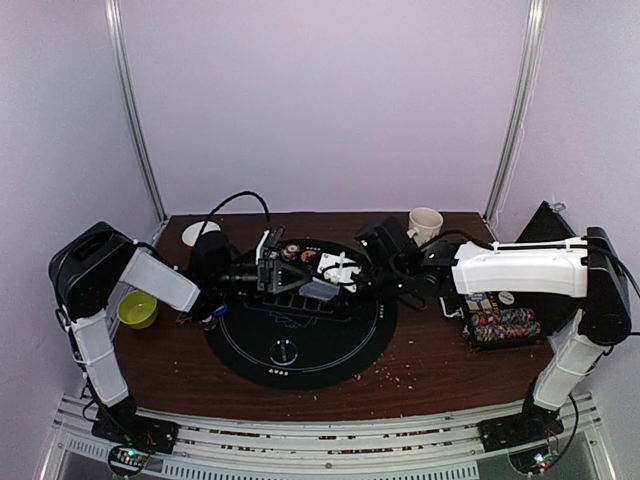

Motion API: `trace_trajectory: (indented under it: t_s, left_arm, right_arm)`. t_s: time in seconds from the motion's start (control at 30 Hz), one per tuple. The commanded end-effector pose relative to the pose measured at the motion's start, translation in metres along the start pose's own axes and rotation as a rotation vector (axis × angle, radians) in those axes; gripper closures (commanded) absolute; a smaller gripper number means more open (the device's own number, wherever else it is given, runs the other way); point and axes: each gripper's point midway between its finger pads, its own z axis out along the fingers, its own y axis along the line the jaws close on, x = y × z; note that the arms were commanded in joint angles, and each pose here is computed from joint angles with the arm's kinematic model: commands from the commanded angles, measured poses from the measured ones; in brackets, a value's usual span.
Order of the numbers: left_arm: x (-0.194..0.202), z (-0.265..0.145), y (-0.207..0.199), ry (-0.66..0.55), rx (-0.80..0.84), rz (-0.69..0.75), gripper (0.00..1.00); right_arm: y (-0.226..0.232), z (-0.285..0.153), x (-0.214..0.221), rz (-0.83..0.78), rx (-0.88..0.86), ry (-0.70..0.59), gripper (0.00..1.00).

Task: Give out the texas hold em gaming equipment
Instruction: Pass from the left arm to the right

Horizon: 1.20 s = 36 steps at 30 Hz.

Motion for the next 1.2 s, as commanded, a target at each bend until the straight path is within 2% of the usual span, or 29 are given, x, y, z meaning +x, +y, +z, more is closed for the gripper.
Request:
trace_trajectory:
  t_s: [0.0, 0.1, 0.33, 0.43, 0.57, 0.6, 0.63, 0.7, 0.8, 0.83, 0.97, 1.17]
  left_arm:
    - [-0.010, 0.002, -0.006, 0.012, -0.025, 0.076, 0.69]
    - [-0.015, 0.005, 0.000, 0.040, -0.079, 0.117, 0.55]
    - [-0.020, 0.009, 0.018, 0.151, -0.211, 0.228, 0.43]
    - [-0.012, 0.005, 0.018, 0.215, -0.230, 0.259, 0.31]
    - [-0.011, 0.003, 0.011, 0.249, -0.223, 0.320, 0.26]
    - [-0.011, 0.003, 0.010, 0.250, -0.219, 0.328, 0.20]
    - [-0.012, 0.003, 0.010, 0.249, -0.224, 0.333, 0.19]
    - [-0.014, 0.002, 0.017, 0.255, -0.263, 0.335, 0.22]
    - [-0.019, -0.004, 0.035, 0.263, -0.375, 0.337, 0.39]
    - [-0.021, -0.006, 0.036, 0.253, -0.388, 0.339, 0.42]
    - [-0.033, -0.008, 0.023, 0.203, -0.368, 0.364, 0.43]
    - [-0.027, -0.011, 0.027, 0.229, -0.386, 0.349, 0.43]
  right_arm:
    - [-0.008, -0.005, -0.010, -0.004, 0.017, -0.012, 0.51]
    - [-0.008, -0.004, -0.010, -0.005, 0.021, -0.008, 0.51]
    - [-0.007, -0.001, -0.012, -0.016, 0.031, 0.007, 0.51]
    - [-0.009, -0.001, -0.013, -0.016, 0.040, 0.006, 0.51]
    - [-0.011, 0.001, -0.012, -0.016, 0.050, 0.012, 0.50]
    - [-0.012, 0.002, -0.012, -0.015, 0.049, 0.014, 0.50]
    - [-0.011, 0.002, -0.013, -0.015, 0.047, 0.014, 0.50]
    - [-0.011, 0.003, -0.014, -0.014, 0.046, 0.012, 0.50]
    - [-0.014, 0.001, -0.014, -0.014, 0.062, 0.014, 0.50]
    - [-0.015, 0.001, -0.013, -0.014, 0.069, 0.016, 0.50]
    - [-0.016, -0.001, -0.009, -0.015, 0.085, 0.020, 0.50]
    - [-0.019, -0.005, -0.011, -0.016, 0.099, 0.012, 0.50]
